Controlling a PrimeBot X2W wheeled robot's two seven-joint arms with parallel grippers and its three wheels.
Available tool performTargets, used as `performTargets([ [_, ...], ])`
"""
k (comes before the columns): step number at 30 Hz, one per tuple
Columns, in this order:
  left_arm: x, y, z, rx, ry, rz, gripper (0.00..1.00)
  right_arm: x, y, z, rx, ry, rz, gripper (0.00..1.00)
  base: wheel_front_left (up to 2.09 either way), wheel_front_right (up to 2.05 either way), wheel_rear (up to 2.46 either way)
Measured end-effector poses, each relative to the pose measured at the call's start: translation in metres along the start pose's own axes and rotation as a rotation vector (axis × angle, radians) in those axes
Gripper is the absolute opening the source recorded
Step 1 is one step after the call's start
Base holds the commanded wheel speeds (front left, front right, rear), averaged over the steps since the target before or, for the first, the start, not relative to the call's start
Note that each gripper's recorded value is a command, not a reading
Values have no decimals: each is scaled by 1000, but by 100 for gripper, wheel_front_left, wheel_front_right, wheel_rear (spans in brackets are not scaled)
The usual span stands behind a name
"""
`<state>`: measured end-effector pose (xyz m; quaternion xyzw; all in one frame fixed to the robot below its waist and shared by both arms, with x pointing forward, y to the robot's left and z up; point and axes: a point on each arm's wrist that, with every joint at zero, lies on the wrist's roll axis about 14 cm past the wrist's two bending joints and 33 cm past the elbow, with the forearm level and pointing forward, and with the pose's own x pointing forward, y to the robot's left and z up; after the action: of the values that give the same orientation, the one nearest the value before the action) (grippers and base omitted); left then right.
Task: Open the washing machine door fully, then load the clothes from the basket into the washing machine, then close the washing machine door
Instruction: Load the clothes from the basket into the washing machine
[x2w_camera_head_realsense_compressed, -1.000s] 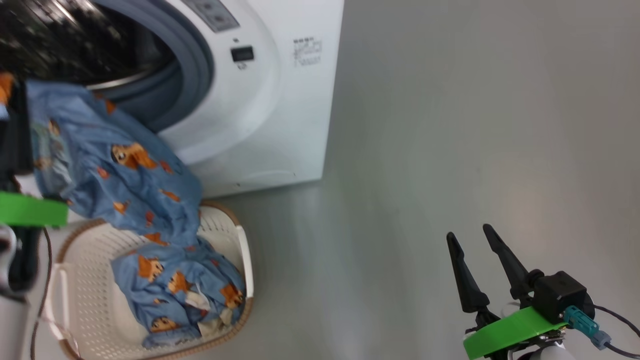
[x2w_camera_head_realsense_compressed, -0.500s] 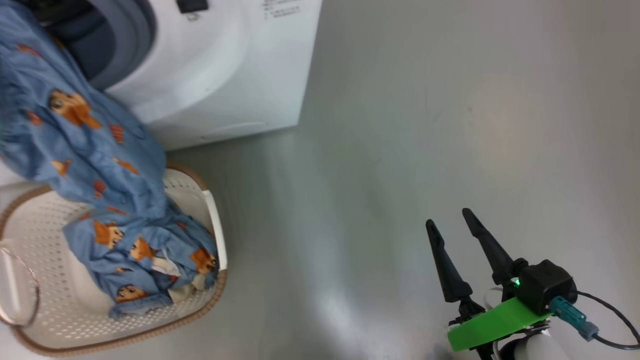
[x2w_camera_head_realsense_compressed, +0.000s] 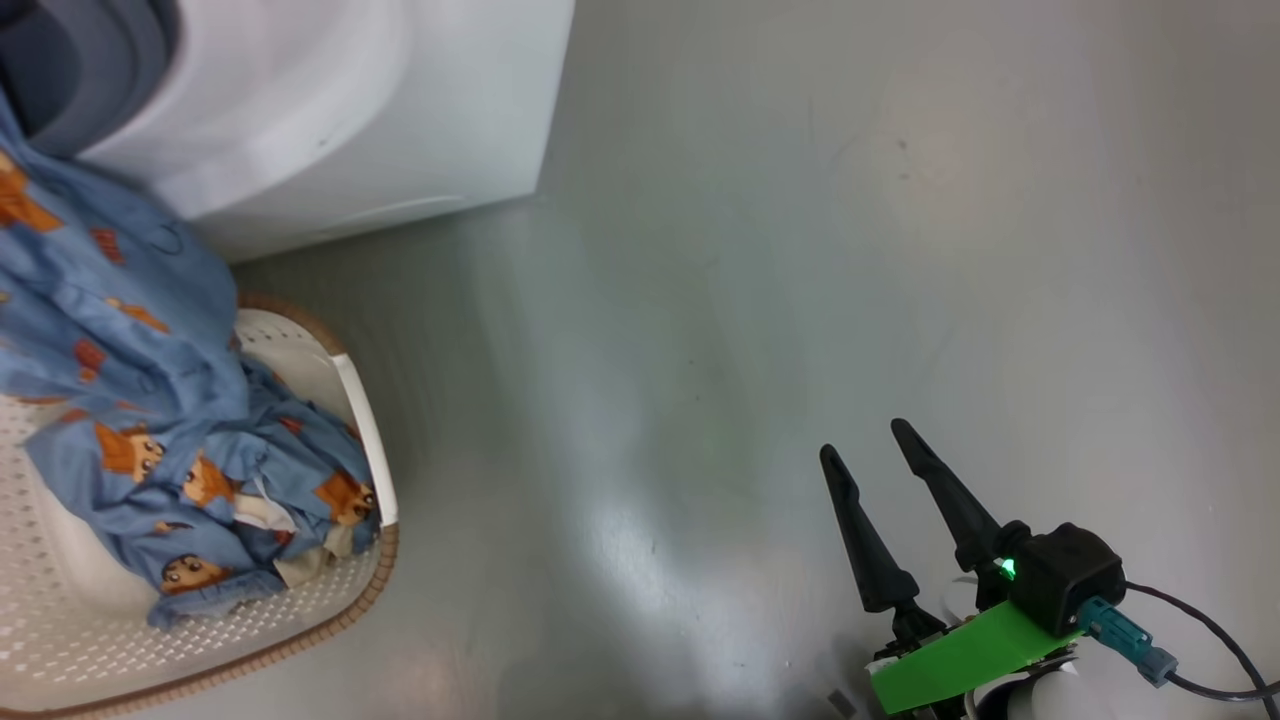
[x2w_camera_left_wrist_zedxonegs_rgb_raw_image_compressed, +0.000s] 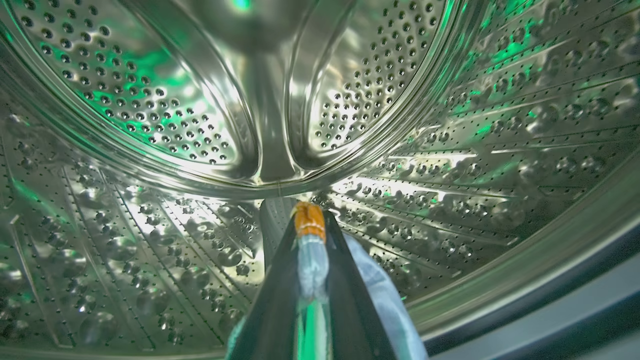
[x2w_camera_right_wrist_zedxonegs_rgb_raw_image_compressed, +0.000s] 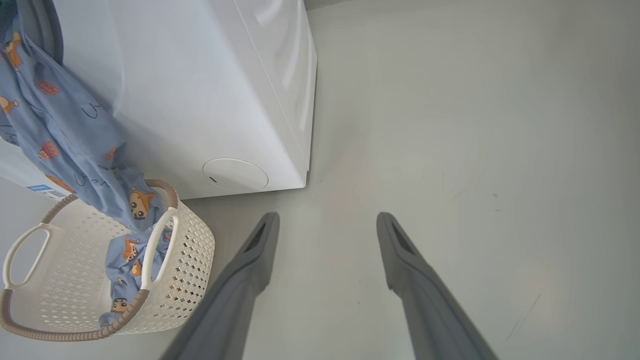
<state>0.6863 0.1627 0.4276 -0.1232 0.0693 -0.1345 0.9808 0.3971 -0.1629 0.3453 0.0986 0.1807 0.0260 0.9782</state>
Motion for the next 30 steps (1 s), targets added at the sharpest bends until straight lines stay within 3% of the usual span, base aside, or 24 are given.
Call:
performTargets([
  [11, 18, 25, -42, -32, 116, 20, 0, 2, 1, -32, 32, 90, -2, 100, 0, 0, 0],
  [18, 39, 3, 22, 72, -192, -89, 0, 0, 2, -41, 50, 119, -7, 100, 0, 0, 0],
  [24, 42, -10, 67, 95, -372, -122, 0, -3, 0, -45, 66, 133, -20, 100, 0, 0, 0],
  [26, 42, -12, 65, 92, -380, -126, 0, -4, -2, -46, 70, 135, -27, 100, 0, 0, 0],
  [30, 39, -6, 21, 79, -258, -108, 0, -5, -2, -45, 71, 132, -28, 100, 0, 0, 0],
])
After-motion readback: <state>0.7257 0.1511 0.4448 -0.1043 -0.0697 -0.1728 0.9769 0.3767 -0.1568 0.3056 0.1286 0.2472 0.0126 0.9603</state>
